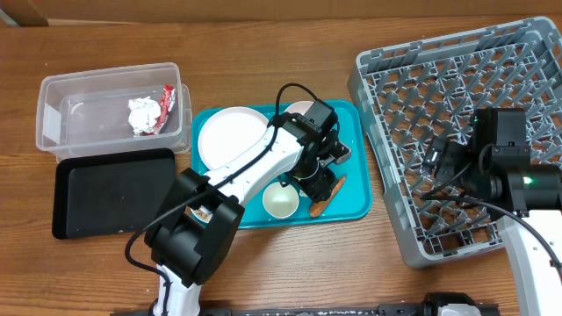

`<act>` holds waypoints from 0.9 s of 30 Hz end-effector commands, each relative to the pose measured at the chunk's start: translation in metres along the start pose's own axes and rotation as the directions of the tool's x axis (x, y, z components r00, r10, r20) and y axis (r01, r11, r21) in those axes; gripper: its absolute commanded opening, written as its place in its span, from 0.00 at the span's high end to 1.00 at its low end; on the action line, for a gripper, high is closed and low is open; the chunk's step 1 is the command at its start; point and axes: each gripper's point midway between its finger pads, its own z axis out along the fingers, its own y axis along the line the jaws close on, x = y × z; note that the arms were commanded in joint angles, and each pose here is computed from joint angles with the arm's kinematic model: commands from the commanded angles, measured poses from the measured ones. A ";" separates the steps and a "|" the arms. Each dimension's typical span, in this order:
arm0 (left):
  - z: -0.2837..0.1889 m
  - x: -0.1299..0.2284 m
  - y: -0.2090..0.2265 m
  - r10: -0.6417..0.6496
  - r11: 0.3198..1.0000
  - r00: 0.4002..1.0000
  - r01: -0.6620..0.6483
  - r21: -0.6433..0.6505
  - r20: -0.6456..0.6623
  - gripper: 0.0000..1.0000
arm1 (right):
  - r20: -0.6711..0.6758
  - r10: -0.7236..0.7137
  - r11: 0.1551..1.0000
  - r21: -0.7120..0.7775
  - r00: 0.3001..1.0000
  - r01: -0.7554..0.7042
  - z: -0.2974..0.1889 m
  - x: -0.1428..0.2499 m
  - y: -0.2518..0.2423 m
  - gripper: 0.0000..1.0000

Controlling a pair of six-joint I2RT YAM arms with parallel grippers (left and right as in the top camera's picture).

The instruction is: Sort waste into correct bins and load items into the dishwasher

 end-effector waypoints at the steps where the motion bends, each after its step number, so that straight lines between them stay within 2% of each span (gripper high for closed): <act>1: 0.005 0.001 0.002 -0.004 1.000 1.000 0.004 0.001 -0.007 0.34 | 0.038 0.016 1.000 -0.010 0.999 -0.016 -0.009 -0.009 0.000 0.00; 5: 0.006 -0.001 0.003 0.001 1.000 1.000 -0.001 -0.004 0.001 0.33 | 0.037 0.016 1.000 -0.010 0.999 -0.016 -0.009 -0.009 0.000 0.00; 11: 0.006 -0.004 0.003 0.005 1.000 1.000 -0.005 -0.006 0.012 0.39 | 0.036 0.016 1.000 -0.010 0.999 -0.016 -0.009 -0.009 0.000 0.00; 19: 0.006 -0.005 0.004 0.006 1.000 1.000 -0.006 -0.009 0.016 0.39 | 0.036 0.016 1.000 -0.010 0.999 -0.016 -0.009 -0.009 0.000 0.00; 27: 0.007 -0.004 0.005 0.006 1.000 1.000 -0.006 -0.017 0.015 0.34 | 0.036 0.016 1.000 -0.010 0.999 -0.016 -0.009 -0.009 0.000 0.00</act>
